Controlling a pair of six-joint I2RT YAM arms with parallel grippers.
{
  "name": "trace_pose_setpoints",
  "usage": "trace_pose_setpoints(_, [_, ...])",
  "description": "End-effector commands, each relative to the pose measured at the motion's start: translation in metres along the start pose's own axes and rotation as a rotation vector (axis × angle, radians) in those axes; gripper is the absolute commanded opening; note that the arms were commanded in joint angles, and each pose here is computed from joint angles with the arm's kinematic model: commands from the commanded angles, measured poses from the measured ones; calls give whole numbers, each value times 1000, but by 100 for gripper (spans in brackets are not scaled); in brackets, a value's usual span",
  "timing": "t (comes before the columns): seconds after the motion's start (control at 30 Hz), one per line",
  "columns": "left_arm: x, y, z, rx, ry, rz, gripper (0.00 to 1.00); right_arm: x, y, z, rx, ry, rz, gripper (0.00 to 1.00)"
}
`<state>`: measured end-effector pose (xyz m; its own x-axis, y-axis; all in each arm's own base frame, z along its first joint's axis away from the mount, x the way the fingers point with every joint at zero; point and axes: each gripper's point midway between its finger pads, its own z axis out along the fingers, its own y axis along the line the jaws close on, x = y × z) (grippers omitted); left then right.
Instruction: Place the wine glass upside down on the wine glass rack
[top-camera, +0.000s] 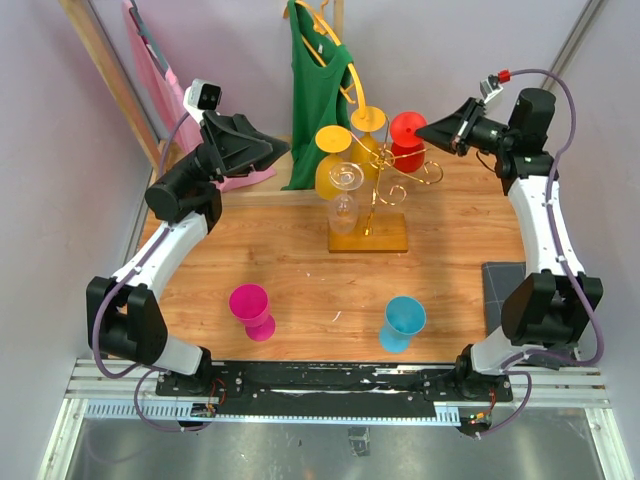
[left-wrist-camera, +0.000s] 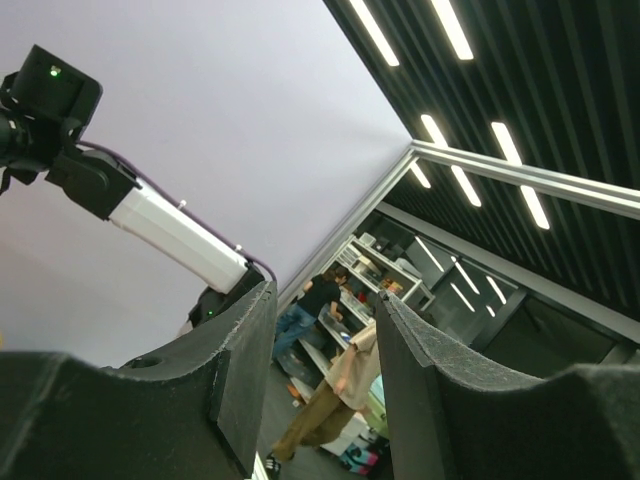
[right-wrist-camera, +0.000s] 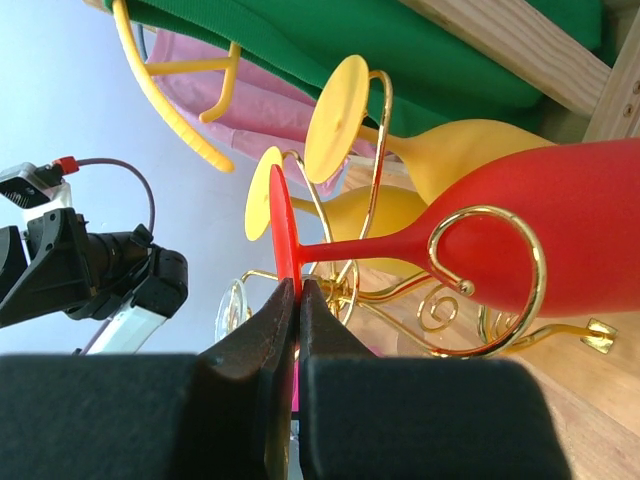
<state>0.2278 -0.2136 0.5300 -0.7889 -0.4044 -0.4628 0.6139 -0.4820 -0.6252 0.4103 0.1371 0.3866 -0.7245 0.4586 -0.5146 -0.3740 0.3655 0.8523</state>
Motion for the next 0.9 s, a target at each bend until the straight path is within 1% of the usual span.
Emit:
trace_pose_setpoints(0.0, [9,-11,-3,39,29,77,49,11,21,-11,-29,6,-40,1])
trace_pose_setpoints(0.13, [8,-11,-2,41,30,77,49,9,9,-23,9,-34,-8,1])
trace_pose_setpoints(0.33, [7,-10,-1,40,29,77,49,9,2,-33,29,-58,6,1])
trace_pose_setpoints(0.67, [6,-11,0,38,33,79,49,-14,-12,-47,56,-121,18,1])
trace_pose_setpoints(0.87, [7,-11,-1,35,35,80,49,-26,-17,-45,54,-124,23,1])
